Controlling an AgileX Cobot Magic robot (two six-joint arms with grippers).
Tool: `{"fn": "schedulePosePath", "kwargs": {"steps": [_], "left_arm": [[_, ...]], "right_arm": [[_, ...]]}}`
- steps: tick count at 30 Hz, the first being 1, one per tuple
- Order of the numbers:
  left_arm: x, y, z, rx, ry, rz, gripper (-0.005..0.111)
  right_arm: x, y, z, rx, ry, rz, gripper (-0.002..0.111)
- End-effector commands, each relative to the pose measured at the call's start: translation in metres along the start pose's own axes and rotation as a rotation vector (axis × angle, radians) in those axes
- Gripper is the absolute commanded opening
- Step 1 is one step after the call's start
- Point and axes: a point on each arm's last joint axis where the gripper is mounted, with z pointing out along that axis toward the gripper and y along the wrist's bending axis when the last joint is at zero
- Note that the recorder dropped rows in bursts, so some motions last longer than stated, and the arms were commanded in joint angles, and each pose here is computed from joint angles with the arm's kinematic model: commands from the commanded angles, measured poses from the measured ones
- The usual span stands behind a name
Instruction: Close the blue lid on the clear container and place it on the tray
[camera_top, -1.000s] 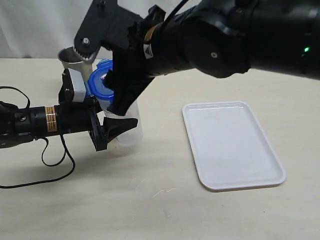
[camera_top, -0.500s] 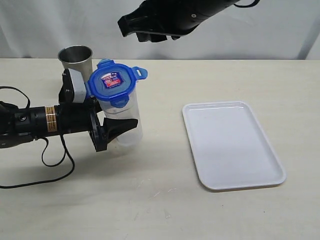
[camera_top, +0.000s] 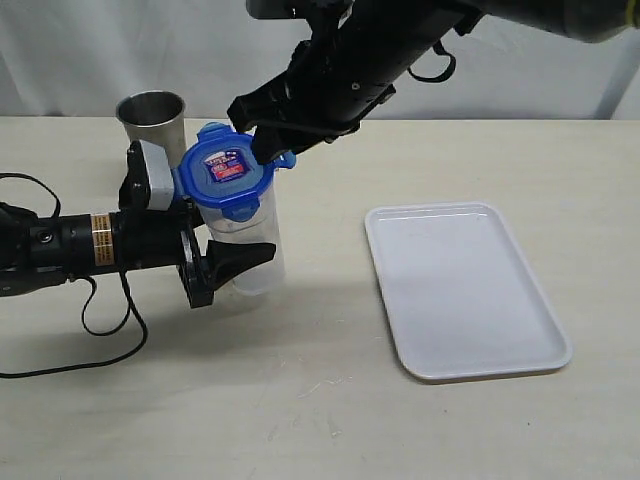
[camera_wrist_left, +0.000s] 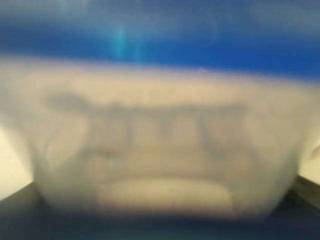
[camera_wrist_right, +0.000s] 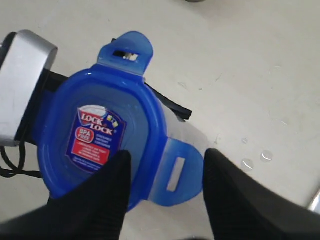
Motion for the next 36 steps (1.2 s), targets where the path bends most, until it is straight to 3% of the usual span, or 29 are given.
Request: {"fn": "schedulePosePath", "kwargs": {"steps": [1,6,11,21,28,31,36], "left_arm": [[-0.010,0.000,0.001,0.006,-0.039,0.034,0.000],[-0.010,0.000,0.001,0.006,-0.039,0.034,0.000],[-0.010,0.000,0.001,0.007,-0.042,0.034,0.000],[-0.011,-0.001,0.001,0.010,-0.052,0.034,0.000],[-0.011,-0.001,0.001,0.010,-0.052,0.034,0.000],[-0.011,-0.001,0.001,0.010,-0.052,0.034,0.000],[-0.011,-0.001,0.001,0.012,-0.051,0.033,0.000]], "right_arm": [[0.000,-0.003,0.005,0.011,0.014,0.003,0.047],[0.001,-0.003,0.017,-0.024,0.028,0.019,0.044],[0.004,0.004,0.029,-0.143,0.055,0.030,0.044],[0.014,0.002,0.052,-0.193,0.153,0.066,0.041],[0.019,0.003,0.073,-0.314,0.177,0.082,0.041],[0.019,0.010,0.081,-0.427,0.171,0.097,0.041],[0.024,0.008,0.092,-0.445,0.193,0.103,0.039]]}}
